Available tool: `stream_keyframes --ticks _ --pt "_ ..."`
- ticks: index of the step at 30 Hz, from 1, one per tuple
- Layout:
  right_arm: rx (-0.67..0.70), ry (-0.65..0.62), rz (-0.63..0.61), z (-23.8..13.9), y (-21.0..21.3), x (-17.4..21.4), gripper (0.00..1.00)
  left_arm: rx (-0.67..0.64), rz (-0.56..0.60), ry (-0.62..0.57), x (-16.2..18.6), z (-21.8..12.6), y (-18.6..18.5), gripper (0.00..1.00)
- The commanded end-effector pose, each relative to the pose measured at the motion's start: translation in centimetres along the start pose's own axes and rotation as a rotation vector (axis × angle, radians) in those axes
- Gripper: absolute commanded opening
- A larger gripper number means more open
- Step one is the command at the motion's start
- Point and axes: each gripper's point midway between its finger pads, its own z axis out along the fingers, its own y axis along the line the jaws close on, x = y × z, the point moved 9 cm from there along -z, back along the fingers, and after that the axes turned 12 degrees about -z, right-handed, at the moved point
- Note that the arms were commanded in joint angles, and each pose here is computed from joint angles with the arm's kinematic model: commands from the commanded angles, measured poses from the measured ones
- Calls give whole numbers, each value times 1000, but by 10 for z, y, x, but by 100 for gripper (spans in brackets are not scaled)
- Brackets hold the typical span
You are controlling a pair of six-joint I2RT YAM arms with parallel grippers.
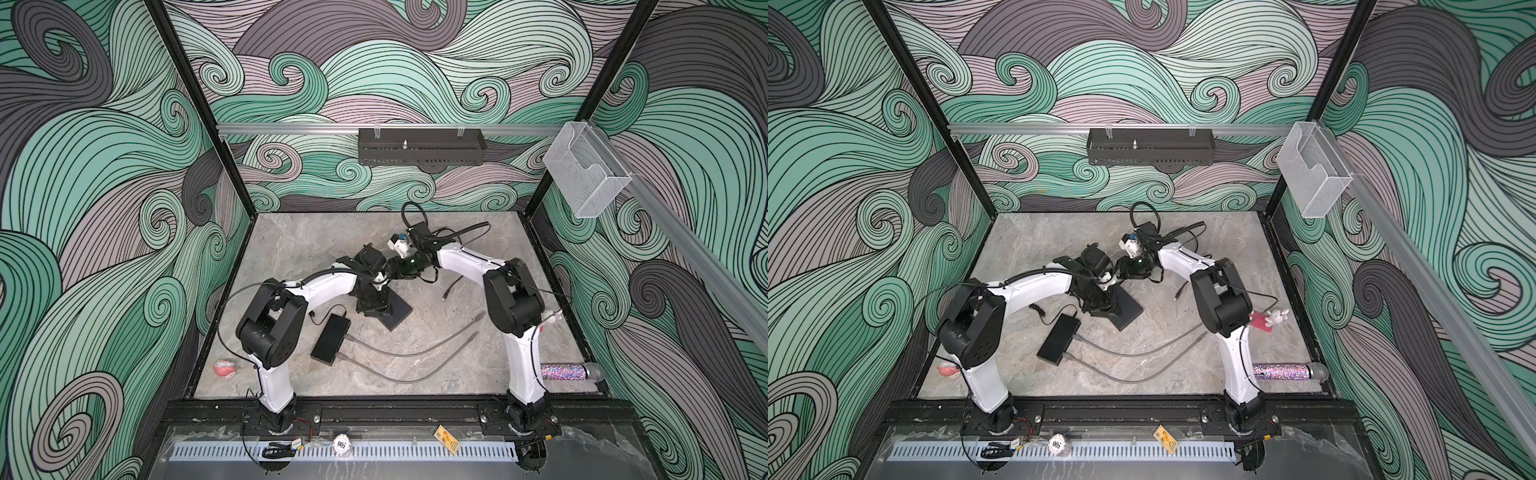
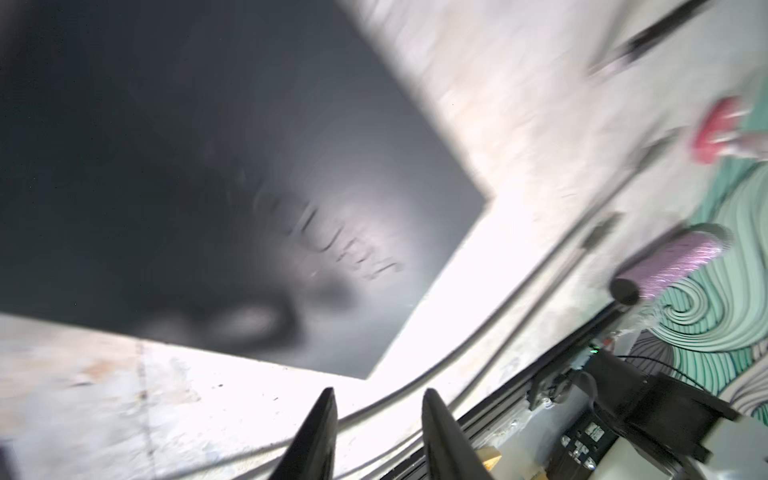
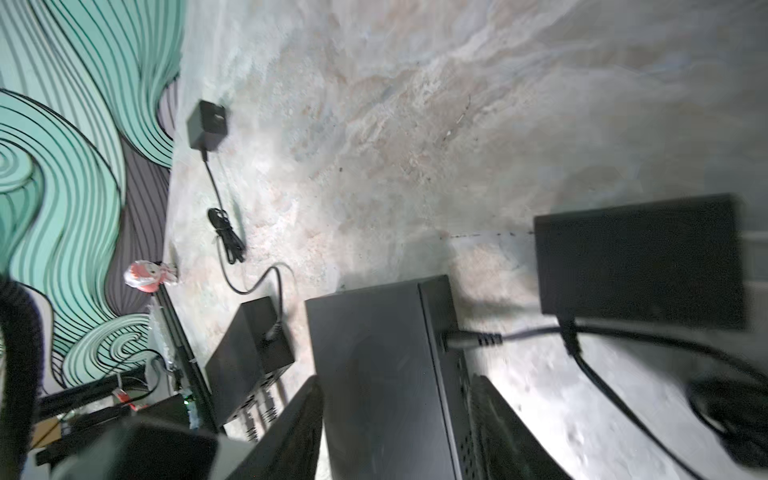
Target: Insert the plug into the switch port
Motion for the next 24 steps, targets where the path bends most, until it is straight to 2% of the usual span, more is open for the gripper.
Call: stream_keyframes --ticks 1,6,8,13,17,24 --pt "16 -93 2 -41 15 -7 58 41 102 -163 -20 -53 -10 39" --pt "110 -146 144 -70 17 32 57 46 20 -239 -54 -73 17 40" --pt "143 -176 260 -78 21 59 57 49 8 -238 -71 -72 24 40" --pt "153 -298 392 -96 49 112 62 -10 -8 -234 -99 -60 37 41" --pt "110 -330 437 -89 52 137 65 -25 -25 -213 -109 -47 44 43" --pt "12 -253 554 -50 35 151 62 -8 -72 -132 -103 -17 59 43"
